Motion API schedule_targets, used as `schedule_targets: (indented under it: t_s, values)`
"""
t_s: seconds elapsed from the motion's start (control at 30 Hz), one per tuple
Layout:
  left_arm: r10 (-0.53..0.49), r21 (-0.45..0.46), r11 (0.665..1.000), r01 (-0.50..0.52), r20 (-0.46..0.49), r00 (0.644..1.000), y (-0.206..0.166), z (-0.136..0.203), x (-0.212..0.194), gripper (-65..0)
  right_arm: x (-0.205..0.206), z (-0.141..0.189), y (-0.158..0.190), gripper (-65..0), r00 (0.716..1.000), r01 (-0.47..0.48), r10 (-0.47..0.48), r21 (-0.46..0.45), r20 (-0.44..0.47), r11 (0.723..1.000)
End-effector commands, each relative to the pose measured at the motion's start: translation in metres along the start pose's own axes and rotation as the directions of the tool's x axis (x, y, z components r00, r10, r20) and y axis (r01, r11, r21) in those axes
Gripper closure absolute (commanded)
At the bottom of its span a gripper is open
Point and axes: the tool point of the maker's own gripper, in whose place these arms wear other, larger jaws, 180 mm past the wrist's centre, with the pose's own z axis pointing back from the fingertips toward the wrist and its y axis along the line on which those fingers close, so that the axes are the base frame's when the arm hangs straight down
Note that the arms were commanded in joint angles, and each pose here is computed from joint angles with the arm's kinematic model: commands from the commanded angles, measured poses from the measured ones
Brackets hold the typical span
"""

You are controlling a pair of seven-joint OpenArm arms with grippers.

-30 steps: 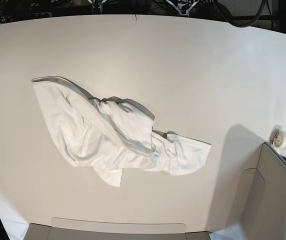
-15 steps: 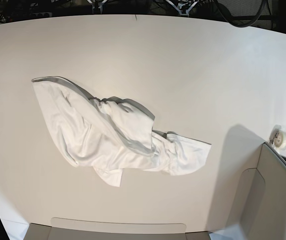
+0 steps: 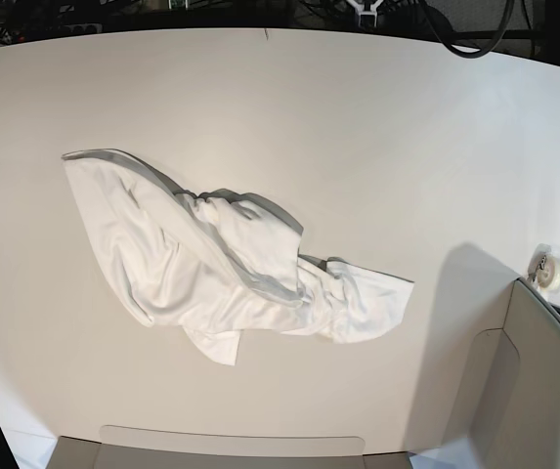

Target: Layout the t-shirt on the table in an organized manner, then fold the t-shirt properly

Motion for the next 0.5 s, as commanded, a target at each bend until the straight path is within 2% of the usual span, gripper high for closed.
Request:
schedule_targets:
  t_s: [0.0, 0.13, 0.27, 0.47]
  values:
    - [-0.004, -0.001, 1.000, 0.004, 0.023, 1.000, 0.000, 0.005, -0.003, 0.0, -0.007, 0.005, -0.005, -0.5, 1.000, -0.004, 0.004, -0.009, 0.009, 1.000]
    - [-0.010, 0.010, 1.000, 0.009, 0.047, 0.999, 0.006, 0.024, -0.020, 0.0, -0.023, 0.023, -0.020, -0.3, 0.999, -0.026, 0.027, -0.028, 0.026, 0.999]
    - [-0.023, 0.014, 1.000, 0.022, 0.095, 0.995, 0.010, 0.048, -0.027, 0.0, -0.029, 0.046, -0.026, -0.3, 0.991, -0.106, 0.107, -0.023, 0.075, 0.994]
    - [-0.124, -0.055, 0.990, 0.133, 0.155, 0.980, -0.012, 0.103, -0.045, 0.0, -0.024, 0.101, -0.050, -0.2, 0.967, -0.182, 0.188, -0.049, 0.170, 0.982]
